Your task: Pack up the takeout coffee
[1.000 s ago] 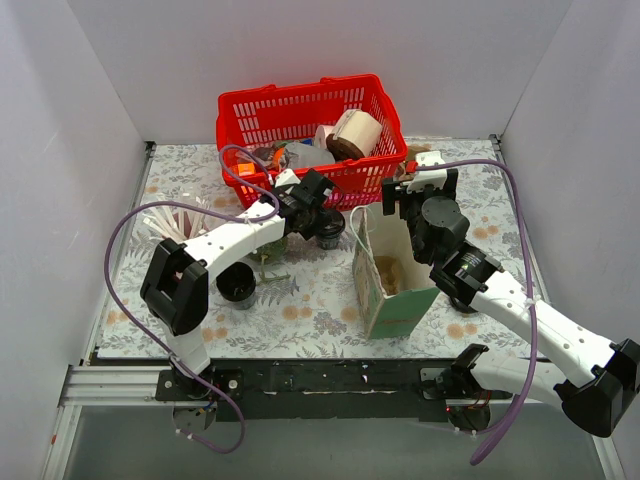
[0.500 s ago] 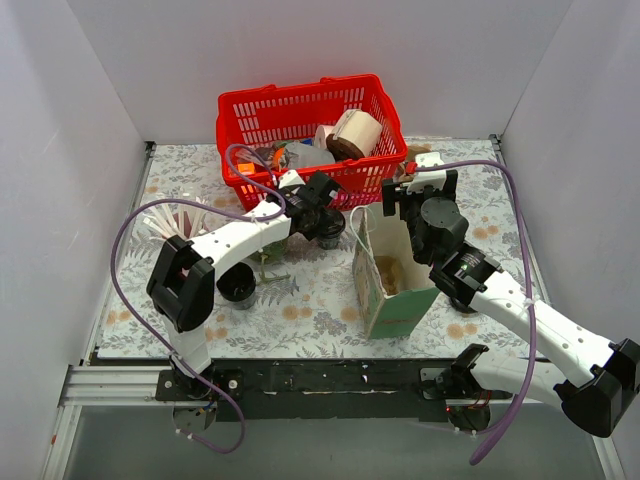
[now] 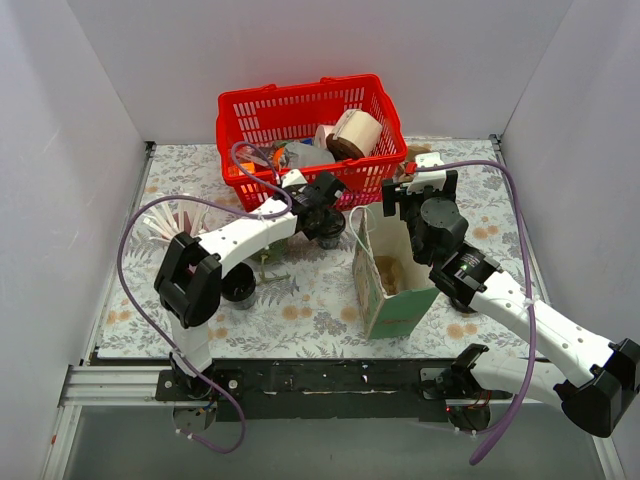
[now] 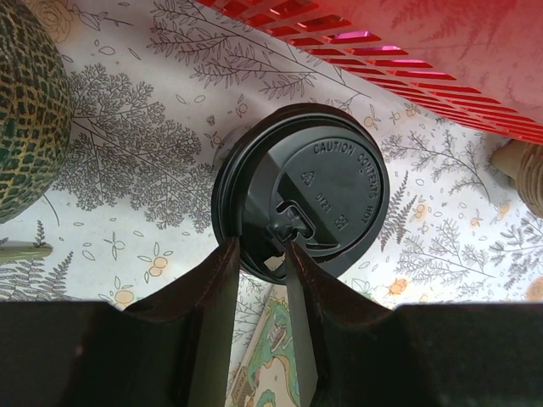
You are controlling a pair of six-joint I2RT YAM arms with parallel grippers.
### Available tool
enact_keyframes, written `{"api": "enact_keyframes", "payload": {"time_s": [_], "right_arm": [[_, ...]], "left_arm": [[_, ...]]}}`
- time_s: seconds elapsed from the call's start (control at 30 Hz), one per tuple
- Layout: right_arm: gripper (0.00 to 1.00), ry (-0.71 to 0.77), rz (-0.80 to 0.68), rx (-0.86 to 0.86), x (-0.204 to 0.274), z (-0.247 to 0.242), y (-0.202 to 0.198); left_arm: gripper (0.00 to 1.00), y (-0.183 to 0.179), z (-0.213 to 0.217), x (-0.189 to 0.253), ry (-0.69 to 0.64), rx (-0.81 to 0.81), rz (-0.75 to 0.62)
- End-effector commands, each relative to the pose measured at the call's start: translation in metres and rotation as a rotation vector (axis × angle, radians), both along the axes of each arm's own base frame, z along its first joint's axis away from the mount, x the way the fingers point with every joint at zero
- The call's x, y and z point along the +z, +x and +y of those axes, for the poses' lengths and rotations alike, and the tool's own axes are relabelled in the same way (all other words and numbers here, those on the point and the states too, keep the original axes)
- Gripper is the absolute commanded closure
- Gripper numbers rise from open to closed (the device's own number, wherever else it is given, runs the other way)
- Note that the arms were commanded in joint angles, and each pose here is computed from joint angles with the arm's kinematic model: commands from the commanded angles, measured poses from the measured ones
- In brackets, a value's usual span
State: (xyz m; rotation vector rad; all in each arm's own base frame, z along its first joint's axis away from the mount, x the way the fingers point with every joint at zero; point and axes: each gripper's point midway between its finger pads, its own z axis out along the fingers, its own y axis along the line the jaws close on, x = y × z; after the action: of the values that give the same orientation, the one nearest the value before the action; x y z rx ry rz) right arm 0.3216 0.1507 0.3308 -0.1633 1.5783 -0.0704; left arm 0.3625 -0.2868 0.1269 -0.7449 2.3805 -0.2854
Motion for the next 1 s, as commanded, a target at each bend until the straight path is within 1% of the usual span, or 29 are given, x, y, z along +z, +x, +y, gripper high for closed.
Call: {"api": "enact_keyframes", "payload": {"time_s": [0.0,0.33,0.6,0.83,0.97], "right_arm": [[0.09,0.053,-0.053,-0.036,0.016,-0.009,-0.001],[0.09,0.052,-0.057,-0.047,0.017,-0.012,0.000],[0.09,0.049,-0.059,-0.056,0.016,-0.014,0.001],[0.09,0.049,-0.059,-0.062,0.015,-0.016,0.002],[0.09,0.051,-0.061,-0.062,0.016,-0.016,0.002]], "left_arm": [[0.73,0.010,0.008,-0.002,0.050,0.001,0.008],[0.72,0.010,0.010,-0.006,0.138,-0.028,0.040],[0.73,0.015,-0.002,0.007,0.110,-0.066,0.008],[0.74,0.016,-0.007,0.005,0.115,-0.072,0.005],[0.74,0.021,-0.014,0.006,0.087,-0.074,-0.012]]}}
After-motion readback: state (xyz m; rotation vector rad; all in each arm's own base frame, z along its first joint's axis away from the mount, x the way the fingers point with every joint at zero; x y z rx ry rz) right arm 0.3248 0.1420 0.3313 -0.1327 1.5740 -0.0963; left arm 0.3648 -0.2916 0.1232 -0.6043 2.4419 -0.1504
